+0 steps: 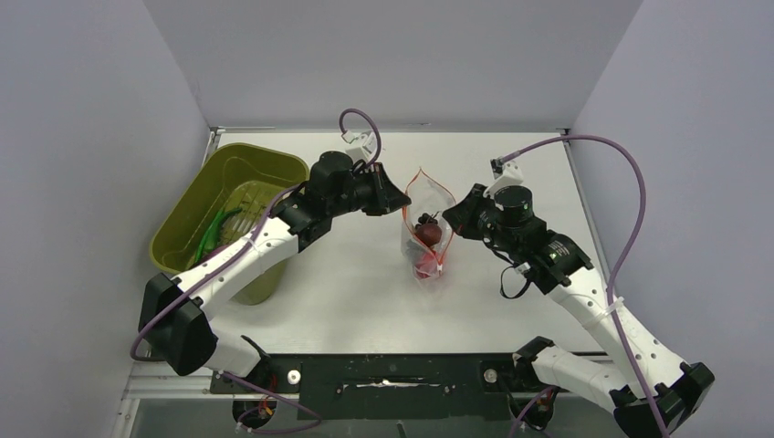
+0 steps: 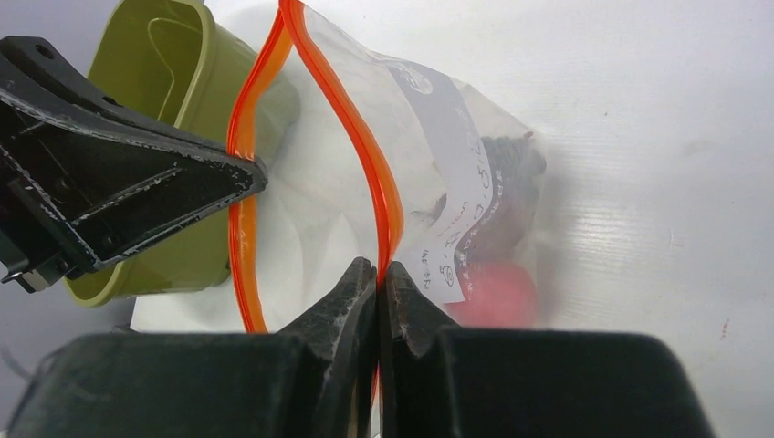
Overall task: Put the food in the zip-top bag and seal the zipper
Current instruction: Adjust the zipper food storage bag at the center of the board, then pick up the fake vegetable from the bin.
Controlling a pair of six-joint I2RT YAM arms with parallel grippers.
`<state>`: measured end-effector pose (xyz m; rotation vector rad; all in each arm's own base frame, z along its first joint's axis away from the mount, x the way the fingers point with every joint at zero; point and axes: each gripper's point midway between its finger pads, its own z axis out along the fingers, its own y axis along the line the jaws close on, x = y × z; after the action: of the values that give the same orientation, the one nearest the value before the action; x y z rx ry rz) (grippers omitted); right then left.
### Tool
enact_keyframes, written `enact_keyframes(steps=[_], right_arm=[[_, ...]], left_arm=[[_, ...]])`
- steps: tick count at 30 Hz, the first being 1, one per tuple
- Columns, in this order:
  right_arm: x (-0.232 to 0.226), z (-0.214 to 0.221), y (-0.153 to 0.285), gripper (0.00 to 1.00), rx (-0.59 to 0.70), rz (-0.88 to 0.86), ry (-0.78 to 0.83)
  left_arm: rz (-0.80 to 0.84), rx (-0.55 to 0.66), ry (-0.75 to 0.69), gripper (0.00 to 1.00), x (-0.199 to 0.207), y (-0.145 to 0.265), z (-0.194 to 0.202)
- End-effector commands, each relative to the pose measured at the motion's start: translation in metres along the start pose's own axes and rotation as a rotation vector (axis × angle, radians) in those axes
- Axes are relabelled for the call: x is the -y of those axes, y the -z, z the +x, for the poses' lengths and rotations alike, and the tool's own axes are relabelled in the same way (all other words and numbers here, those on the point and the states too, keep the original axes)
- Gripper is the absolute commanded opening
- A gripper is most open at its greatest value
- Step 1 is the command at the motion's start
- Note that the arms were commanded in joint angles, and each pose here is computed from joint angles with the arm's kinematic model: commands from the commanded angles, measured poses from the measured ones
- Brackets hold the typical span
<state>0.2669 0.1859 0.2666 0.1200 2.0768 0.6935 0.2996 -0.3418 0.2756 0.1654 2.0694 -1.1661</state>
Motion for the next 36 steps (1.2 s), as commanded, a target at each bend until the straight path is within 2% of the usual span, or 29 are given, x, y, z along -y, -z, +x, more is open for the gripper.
enact_keyframes(steps=[1, 3, 9, 12, 19, 26, 30, 36], right_arm=[[-0.008, -0.011, -0.001, 0.00, 0.042, -0.038, -0.015], [-0.008, -0.010, -0.002, 0.00, 0.038, -0.039, -0.016], [-0.014, -0.006, -0.004, 0.00, 0.030, -0.079, -0.028], [-0.012, -0.002, -0.004, 0.00, 0.025, -0.082, -0.039], [-0.011, 0.001, -0.001, 0.00, 0.025, -0.087, -0.038], [-0.010, 0.005, -0.002, 0.00, 0.010, -0.088, -0.034], [-0.010, 0.006, -0.002, 0.00, 0.004, -0.086, -0.032], [-0.010, 0.005, -0.001, 0.00, 0.001, -0.080, -0.025]], left_arm=[[0.060, 0.062, -0.062, 0.02, 0.023, 0.008, -0.023], [0.040, 0.048, -0.070, 0.08, 0.020, 0.009, -0.022], [-0.081, 0.083, -0.122, 0.45, 0.004, 0.028, -0.036], [-0.182, 0.114, -0.155, 0.55, -0.014, 0.044, -0.047], [-0.419, 0.212, -0.173, 0.60, -0.066, 0.099, -0.090], [-0.692, 0.330, -0.086, 0.63, -0.142, 0.171, -0.121], [-0.852, 0.373, -0.013, 0.65, -0.193, 0.210, -0.125], [-1.042, 0.343, -0.005, 0.65, -0.263, 0.246, -0.113]])
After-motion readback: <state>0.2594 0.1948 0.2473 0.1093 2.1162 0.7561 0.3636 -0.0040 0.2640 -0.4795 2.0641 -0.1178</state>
